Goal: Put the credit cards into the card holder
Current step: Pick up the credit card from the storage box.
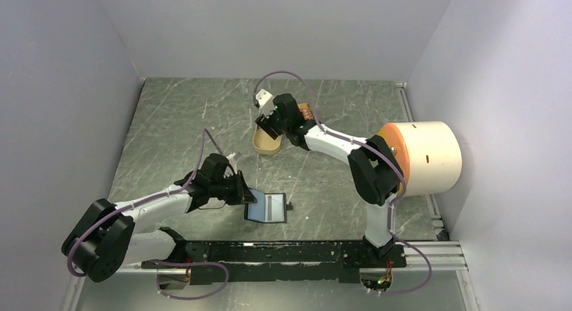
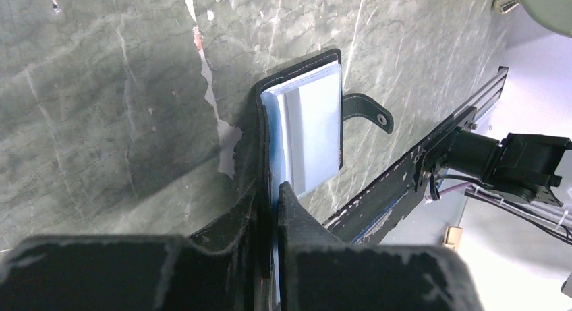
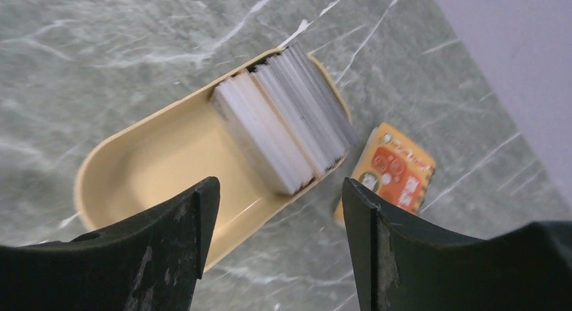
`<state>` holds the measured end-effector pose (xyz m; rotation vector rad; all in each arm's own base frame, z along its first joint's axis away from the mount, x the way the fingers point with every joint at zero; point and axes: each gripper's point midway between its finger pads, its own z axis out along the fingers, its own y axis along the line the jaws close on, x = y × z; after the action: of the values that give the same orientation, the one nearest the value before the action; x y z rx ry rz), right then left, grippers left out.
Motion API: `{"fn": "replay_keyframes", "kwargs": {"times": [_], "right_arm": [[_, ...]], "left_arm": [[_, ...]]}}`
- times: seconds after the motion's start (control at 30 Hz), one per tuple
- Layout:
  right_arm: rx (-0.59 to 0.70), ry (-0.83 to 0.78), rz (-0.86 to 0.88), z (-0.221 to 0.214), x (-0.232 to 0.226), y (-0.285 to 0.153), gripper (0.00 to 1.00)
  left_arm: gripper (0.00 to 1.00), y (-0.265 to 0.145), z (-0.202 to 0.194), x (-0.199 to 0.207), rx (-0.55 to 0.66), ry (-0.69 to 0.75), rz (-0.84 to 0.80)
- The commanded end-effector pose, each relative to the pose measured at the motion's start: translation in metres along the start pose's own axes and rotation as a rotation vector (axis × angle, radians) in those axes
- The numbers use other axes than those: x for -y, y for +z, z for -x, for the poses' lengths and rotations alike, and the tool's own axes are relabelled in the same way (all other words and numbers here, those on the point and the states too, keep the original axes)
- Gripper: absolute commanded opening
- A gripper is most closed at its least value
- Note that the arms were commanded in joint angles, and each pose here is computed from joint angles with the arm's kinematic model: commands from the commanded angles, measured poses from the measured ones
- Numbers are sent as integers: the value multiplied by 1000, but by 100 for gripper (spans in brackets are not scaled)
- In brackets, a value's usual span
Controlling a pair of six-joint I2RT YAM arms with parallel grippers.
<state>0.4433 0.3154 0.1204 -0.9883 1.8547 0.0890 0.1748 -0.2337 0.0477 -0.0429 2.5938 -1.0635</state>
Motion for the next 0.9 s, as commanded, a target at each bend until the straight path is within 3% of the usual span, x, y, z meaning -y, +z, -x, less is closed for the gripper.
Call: {"fn": "replay_keyframes", "kwargs": {"times": [0.0,0.33,0.87], "right_arm": [[8,-225,-3,7,16,23,71],[2,-425,77,-9,2,46,74],[-36,-515,-75,-24,24,71,72]], "left_arm": [[11,-2,5,12,13,16,-55],[11,-4,5,14,17,19,-61],[10,-6,4,13,18,11,-58]]}}
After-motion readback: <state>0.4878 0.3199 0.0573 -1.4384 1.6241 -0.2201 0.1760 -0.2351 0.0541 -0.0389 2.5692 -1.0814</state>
